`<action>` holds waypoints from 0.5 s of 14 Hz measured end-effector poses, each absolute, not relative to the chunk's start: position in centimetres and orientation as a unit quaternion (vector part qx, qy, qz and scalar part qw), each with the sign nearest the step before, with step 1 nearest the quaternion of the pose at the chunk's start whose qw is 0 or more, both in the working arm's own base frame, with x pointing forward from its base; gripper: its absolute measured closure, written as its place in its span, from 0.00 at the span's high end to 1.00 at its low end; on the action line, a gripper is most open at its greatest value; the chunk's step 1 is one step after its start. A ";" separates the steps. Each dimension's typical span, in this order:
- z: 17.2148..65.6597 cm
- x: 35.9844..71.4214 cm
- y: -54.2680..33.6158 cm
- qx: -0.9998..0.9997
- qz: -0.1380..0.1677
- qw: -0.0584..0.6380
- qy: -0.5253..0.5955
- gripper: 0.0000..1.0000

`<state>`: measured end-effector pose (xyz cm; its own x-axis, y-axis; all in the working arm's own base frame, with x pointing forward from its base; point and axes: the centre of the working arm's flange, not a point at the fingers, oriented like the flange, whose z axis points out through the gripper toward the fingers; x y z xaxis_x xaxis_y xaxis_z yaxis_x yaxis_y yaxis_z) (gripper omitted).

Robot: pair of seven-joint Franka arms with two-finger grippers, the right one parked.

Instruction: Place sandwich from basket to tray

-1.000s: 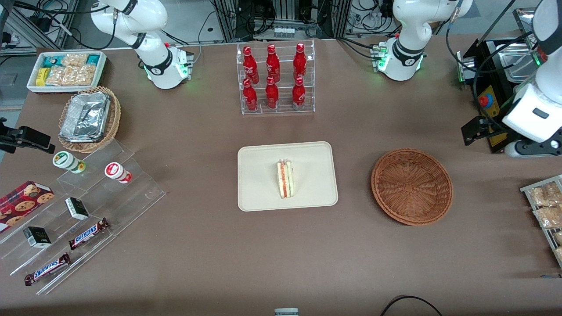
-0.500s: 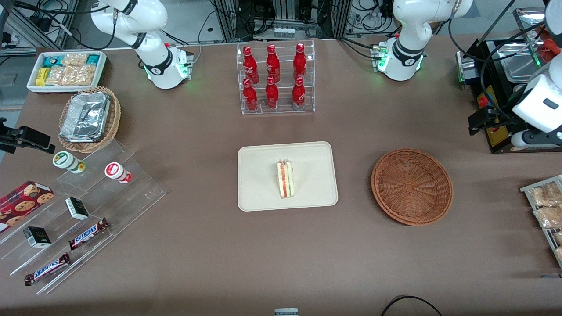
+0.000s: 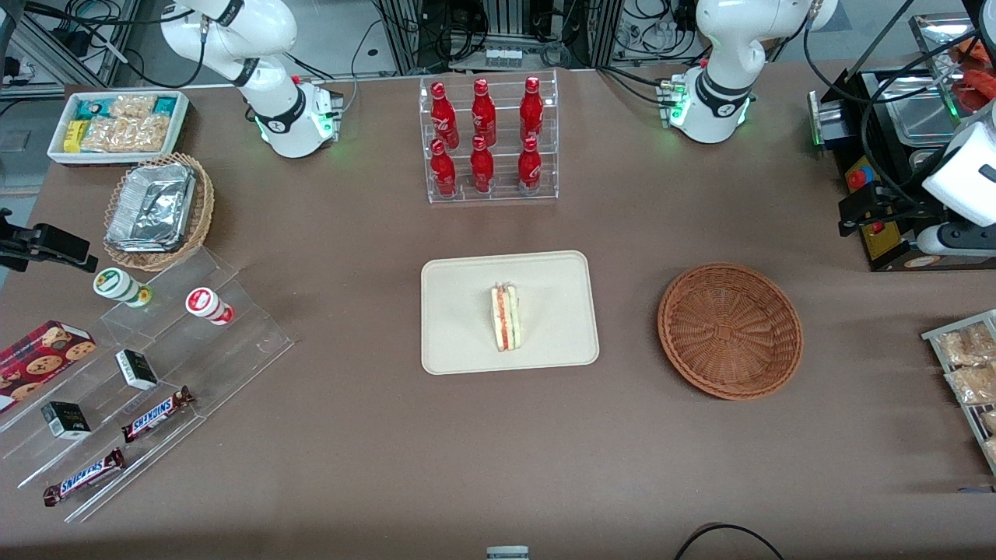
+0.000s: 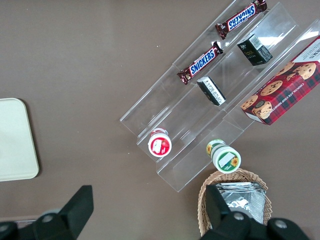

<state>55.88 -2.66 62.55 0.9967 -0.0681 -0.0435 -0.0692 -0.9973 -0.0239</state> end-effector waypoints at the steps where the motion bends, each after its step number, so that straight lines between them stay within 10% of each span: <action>1: 62.6 55.9 -2.7 -0.999 0.021 0.013 0.035 1.00; 7: 65.1 54.2 -2.6 -1.000 0.007 0.019 0.018 1.00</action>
